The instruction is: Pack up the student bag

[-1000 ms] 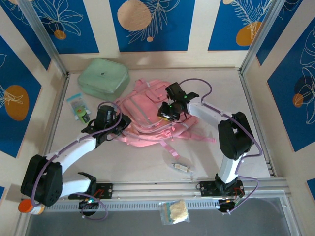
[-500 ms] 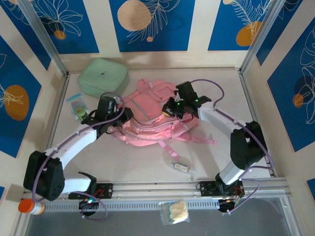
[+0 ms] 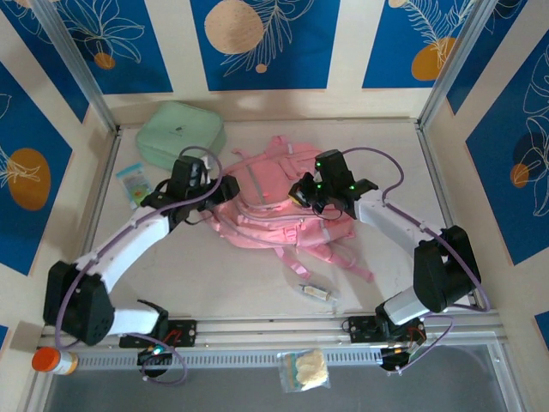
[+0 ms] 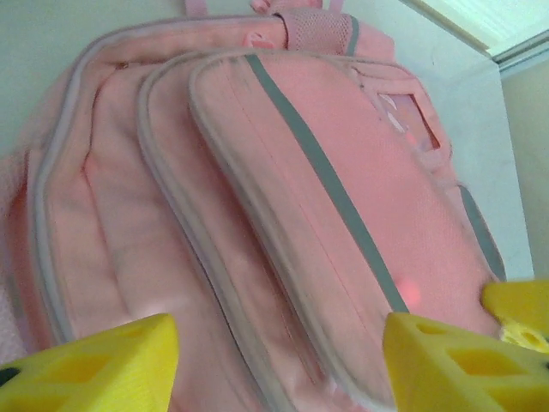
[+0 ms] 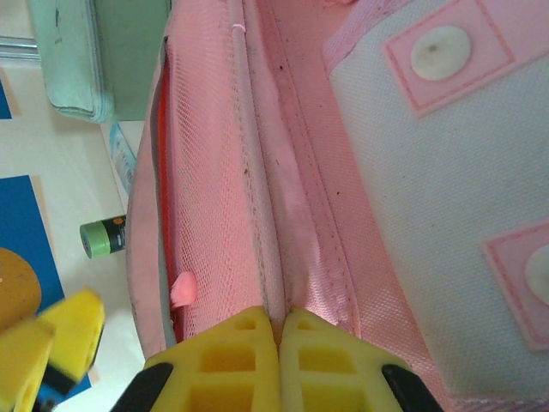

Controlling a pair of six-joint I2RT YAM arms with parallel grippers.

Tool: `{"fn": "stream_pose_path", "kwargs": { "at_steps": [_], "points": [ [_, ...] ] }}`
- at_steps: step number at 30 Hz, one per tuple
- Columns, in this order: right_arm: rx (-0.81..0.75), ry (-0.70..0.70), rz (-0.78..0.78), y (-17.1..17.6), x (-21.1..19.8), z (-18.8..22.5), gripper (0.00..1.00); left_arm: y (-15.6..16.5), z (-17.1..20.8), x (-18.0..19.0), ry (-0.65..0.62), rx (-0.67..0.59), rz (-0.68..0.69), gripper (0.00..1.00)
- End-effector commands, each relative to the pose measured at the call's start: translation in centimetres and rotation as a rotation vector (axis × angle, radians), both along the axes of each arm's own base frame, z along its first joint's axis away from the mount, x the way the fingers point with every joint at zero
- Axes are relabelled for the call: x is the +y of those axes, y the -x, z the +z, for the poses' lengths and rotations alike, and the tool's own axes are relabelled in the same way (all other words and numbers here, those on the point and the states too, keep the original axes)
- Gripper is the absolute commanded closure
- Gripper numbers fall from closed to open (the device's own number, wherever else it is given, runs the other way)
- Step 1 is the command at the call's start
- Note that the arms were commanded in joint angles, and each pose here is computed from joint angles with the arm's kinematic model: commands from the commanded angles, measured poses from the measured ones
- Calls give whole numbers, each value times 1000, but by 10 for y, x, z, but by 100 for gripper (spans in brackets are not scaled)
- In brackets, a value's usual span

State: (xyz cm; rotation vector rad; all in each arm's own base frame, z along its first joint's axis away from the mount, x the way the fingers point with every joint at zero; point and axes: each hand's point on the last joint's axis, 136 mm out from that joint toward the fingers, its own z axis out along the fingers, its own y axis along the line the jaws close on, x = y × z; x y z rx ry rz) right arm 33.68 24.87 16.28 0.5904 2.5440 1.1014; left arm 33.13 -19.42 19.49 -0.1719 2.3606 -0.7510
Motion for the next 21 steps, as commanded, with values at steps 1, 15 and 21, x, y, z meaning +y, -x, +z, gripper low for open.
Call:
{"fn": "stream_pose_path", "kwargs": {
  "at_steps": [1,15,21],
  "points": [
    [-116,-85,1,-10,14,41,100,39,2,-11,-155,-50,-63,31],
    [-98,-78,-14,-9,19,36,100,45,-4,-75,-419,-188,-3,12],
    [-101,-81,-24,-9,18,37,100,29,-17,-82,-414,-166,125,6]
  ]
}}
